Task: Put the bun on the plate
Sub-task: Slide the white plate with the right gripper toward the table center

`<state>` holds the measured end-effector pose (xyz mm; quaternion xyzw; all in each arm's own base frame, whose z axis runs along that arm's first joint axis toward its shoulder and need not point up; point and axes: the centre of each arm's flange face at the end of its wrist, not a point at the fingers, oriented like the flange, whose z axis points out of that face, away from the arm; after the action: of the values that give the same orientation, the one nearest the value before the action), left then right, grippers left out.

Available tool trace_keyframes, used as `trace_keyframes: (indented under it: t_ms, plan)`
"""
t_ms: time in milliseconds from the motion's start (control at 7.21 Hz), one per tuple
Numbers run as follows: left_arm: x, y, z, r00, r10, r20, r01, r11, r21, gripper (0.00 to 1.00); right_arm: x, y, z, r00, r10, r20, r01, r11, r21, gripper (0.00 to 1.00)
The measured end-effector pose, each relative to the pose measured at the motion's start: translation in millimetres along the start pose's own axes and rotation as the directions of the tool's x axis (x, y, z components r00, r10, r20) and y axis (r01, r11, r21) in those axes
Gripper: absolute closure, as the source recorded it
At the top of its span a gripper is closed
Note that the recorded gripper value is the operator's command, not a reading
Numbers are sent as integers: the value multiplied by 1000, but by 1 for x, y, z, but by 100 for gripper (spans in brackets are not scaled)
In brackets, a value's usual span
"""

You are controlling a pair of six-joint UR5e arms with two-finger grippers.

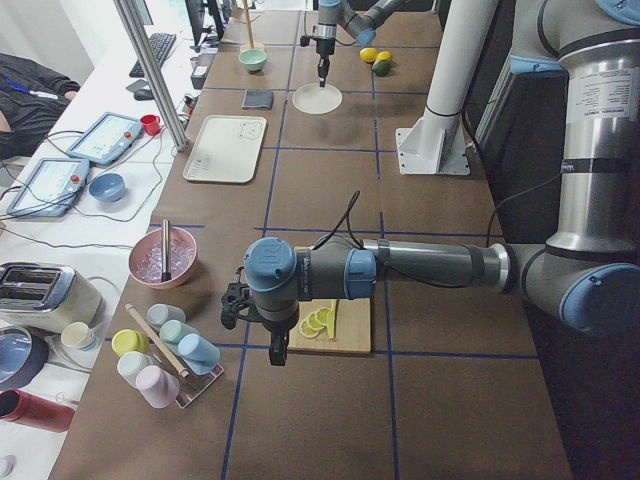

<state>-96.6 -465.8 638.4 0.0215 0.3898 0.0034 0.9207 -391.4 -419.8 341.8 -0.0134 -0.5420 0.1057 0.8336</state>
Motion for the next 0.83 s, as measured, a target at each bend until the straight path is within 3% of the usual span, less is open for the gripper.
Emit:
trace_keyframes:
  t_ms: [277,693,832]
  plan:
    - [0,0,0,1000,-1,0,1,1000,-1,0,-70,24,50,999,26,-24,-26,1000,6,100]
    - [0,0,0,1000,-2,0,2,1000,-1,0,-91,43,85,998,34,-58,-33,999,17,99]
    - [0,0,0,1000,-2,0,2,1000,-1,0,-93,48,93,997,31,-64,-29,999,20,90]
